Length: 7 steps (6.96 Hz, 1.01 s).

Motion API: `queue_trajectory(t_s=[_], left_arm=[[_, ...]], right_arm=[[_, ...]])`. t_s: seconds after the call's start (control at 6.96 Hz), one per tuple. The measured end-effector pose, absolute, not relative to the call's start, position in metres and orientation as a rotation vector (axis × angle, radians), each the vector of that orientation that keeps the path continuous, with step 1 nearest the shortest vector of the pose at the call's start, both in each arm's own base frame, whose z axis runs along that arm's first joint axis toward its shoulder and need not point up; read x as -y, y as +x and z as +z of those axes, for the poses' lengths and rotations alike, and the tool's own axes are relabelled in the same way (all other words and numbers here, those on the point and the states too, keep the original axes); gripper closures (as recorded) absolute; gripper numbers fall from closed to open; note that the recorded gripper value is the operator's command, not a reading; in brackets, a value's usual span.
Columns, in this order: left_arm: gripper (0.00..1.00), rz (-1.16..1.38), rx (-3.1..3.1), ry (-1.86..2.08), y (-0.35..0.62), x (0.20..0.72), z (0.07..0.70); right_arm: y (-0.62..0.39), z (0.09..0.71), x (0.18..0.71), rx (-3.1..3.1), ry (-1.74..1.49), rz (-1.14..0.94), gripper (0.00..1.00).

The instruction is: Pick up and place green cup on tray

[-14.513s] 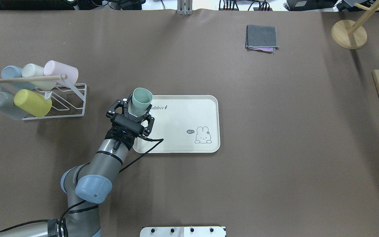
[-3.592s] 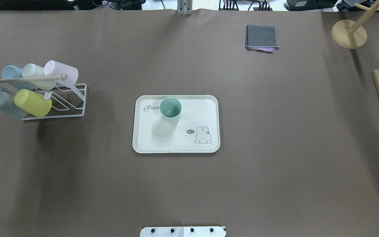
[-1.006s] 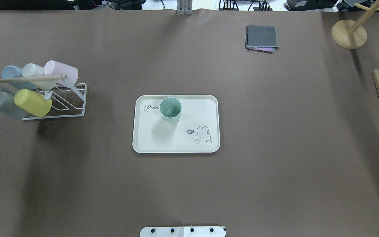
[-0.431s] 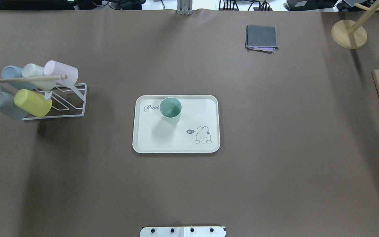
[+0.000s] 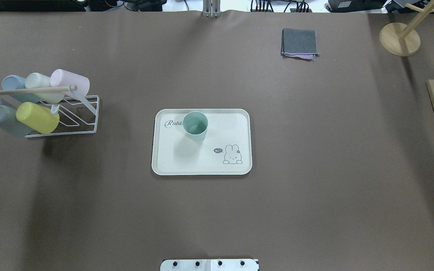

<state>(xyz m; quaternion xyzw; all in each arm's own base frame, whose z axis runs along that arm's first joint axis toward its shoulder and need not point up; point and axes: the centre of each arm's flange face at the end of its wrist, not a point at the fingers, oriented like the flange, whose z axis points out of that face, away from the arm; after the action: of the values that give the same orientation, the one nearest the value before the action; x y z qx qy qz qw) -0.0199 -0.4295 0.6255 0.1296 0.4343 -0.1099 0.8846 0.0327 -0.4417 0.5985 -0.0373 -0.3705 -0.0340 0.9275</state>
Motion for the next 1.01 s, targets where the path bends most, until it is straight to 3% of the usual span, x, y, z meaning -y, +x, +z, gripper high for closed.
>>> queue_trajectory(t_s=[0.29, 1.01], left_arm=[[0.02, -0.191, -0.884, 0.271, -0.017, 0.462, 0.643], [0.02, -0.198, -0.844, 0.183, -0.015, 0.481, 0.643]], right_arm=[[0.034, 0.600, 0.442, 0.736, -0.076, -0.071, 0.00], [0.035, 0.601, 0.443, 0.720, -0.075, -0.072, 0.00]])
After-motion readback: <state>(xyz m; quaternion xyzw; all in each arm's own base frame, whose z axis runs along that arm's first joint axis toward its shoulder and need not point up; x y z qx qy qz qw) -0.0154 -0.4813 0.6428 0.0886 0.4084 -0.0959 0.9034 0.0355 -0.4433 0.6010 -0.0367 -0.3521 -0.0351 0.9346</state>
